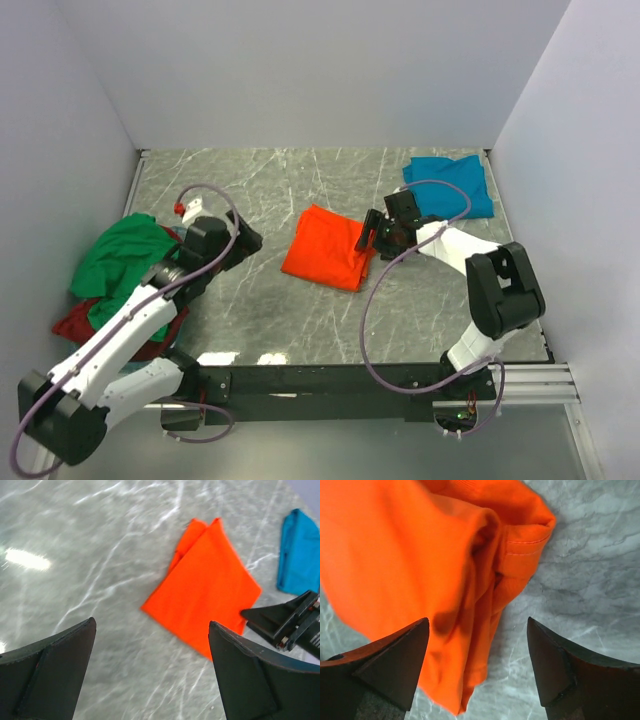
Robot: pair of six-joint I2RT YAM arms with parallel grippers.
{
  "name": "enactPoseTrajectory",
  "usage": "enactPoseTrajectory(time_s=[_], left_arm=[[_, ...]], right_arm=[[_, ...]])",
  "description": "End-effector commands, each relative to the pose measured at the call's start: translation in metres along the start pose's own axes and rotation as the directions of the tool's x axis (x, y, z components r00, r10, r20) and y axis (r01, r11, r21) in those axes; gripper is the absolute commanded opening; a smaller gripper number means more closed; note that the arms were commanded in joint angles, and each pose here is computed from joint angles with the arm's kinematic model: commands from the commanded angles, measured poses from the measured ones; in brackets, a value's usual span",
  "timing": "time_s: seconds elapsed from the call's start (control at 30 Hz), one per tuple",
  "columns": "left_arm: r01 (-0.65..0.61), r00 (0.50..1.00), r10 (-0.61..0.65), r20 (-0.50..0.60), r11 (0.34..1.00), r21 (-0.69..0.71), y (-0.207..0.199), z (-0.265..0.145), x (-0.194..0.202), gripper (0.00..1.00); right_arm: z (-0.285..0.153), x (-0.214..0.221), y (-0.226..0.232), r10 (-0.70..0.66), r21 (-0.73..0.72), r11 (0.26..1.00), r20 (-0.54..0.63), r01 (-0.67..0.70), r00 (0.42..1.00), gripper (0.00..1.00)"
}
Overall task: Fold and stack the t-shirts
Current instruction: Neatly place the folded tshirt to the corner
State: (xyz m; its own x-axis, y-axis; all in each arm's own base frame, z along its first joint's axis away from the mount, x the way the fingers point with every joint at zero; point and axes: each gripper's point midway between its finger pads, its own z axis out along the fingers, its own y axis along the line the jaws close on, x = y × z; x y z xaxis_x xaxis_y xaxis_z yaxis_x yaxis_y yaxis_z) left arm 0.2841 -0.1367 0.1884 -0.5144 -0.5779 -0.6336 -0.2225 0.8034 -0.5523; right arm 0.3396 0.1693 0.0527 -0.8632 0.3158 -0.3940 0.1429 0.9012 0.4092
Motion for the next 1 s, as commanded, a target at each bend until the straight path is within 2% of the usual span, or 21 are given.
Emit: enactPoseTrajectory(time_s=[0.0,0.13,0.23,0.27,0.43,0.47,0.53,0.57,0.63,0.77,0.97], left_arm=[[0.041,0.999,-0.039,0.026,0.998,-0.055,0.021,-0.013,0.002,0.99],[0.056,0.998,-0.053,0.046,0.996,-0.066,0.031,-0.023,0.001,0.99],[0.057,0.998,-0.054,0.044,0.995,-0.076,0.036,-0.024,0.003,0.99],[0.059,0.998,-0.057,0.04,0.995,-0.077,0.036,-0.024,0.005,0.99],[0.06,0.998,-0.057,0.037,0.993,-0.098,0.043,-0.023,0.008,0.99],[0.059,0.998,-0.056,0.032,0.993,-0.105,0.045,-0.023,0.01,1.0],[0.062,0.997,-0.058,0.041,0.992,-0.112,0.047,-0.026,0.008,0.99],[0.063,0.997,-0.058,0.047,0.991,-0.121,0.049,-0.026,0.007,0.99],[0.068,0.996,-0.061,0.06,0.991,-0.119,0.05,-0.03,0.004,1.0],[0.074,0.994,-0.063,0.087,0.989,-0.131,0.055,-0.036,-0.001,0.99],[0.094,0.988,-0.072,0.137,0.982,-0.163,0.066,-0.044,-0.007,0.99]], right_arm=[[0.01,-0.014,0.011,0.035,-0.015,0.999,0.046,-0.034,0.998,0.83],[0.023,-0.007,0.012,0.048,-0.024,0.999,0.013,-0.048,0.999,0.77],[0.03,-0.004,0.015,0.046,-0.028,0.999,-0.004,-0.046,0.999,0.68],[0.031,-0.003,0.016,0.041,-0.03,0.999,-0.007,-0.042,0.999,0.61],[0.041,-0.001,0.015,0.026,-0.016,1.0,-0.024,-0.027,0.999,0.46],[0.041,-0.003,0.017,0.017,-0.022,1.0,-0.021,-0.017,1.0,0.36],[0.043,-0.005,0.019,0.005,-0.028,1.0,-0.023,-0.006,1.0,0.24],[0.041,-0.012,0.024,-0.024,-0.042,0.999,-0.01,0.023,1.0,0.11],[0.04,-0.017,0.025,-0.066,-0.038,0.997,-0.004,0.066,0.998,0.0],[0.029,-0.049,0.034,-0.243,-0.007,0.97,0.043,0.244,0.969,0.0],[0.01,-0.088,0.028,-0.42,0.128,0.903,0.062,0.41,0.905,0.0]])
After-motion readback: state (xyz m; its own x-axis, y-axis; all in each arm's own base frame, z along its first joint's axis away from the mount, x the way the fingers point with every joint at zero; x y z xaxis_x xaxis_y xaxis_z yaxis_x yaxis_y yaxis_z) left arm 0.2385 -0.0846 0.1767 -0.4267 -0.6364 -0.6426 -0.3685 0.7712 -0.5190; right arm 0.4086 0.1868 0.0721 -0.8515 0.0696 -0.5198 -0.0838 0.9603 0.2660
